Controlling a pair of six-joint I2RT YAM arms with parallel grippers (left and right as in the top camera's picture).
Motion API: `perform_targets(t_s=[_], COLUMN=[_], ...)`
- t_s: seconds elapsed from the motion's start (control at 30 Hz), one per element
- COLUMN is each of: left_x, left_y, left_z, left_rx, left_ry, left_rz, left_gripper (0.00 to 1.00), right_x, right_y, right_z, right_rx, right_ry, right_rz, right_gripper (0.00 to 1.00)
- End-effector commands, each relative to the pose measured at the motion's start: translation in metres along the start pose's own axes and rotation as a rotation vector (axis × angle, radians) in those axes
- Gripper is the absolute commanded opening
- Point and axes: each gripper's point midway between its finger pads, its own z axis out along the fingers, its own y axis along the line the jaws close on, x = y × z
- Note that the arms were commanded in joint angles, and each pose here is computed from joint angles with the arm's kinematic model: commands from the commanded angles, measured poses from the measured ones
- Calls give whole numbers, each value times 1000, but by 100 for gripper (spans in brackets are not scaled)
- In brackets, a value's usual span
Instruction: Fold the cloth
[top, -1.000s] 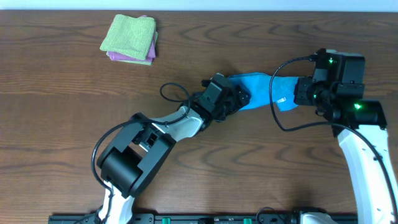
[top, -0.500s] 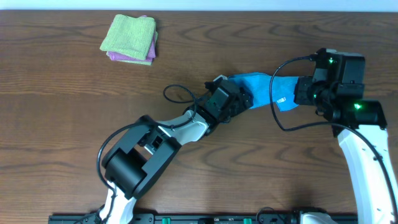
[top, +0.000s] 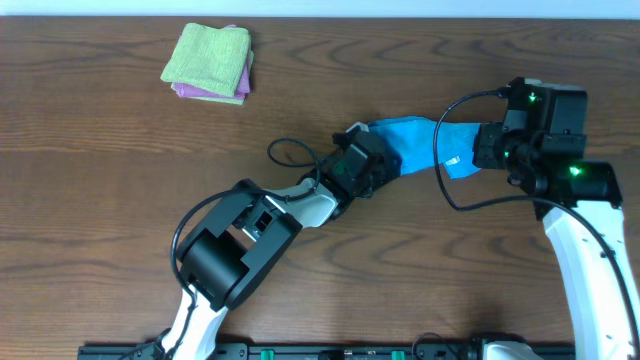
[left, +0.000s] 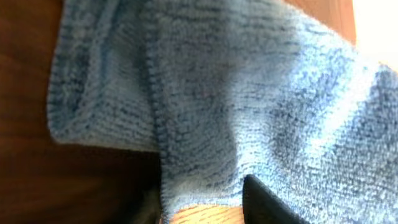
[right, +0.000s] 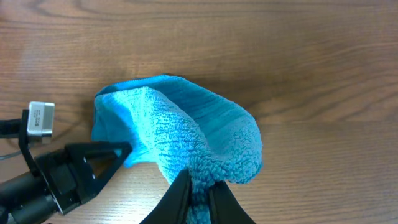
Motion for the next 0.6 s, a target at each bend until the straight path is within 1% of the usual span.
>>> perform_targets(t_s=[0.0,0.03,0.07,0.1,0.37,0.47,0.57], left_x=[5,6,6,6,6,4,-13], left_y=[8,9,9,9,9,-2,-17], left_z=[4,4,4,4,4,0,-11], left_rx=[-13,-15,-16,-18,-14,46,126], left_ry=[27,28,29,29,34,82,120], left_rz=[10,10,10,9,8,2,-11], left_gripper=[13,12,7,6,6,6,6], right_x=[-9,-9,-9,-9,-9,-9,-9], right_y=[-2,-2,-2,-2,-2,-2,0], right_z=[-4,-4,-4,-4,-4,-4,-4], right_rx=[8,8,8,8,8,7,-4], right_ry=[-27,-27,-27,-27,-27,-27,-29], right_rz=[-12,-12,-12,-12,-12,-12,-13], right_gripper=[10,10,11,10,11,10,9])
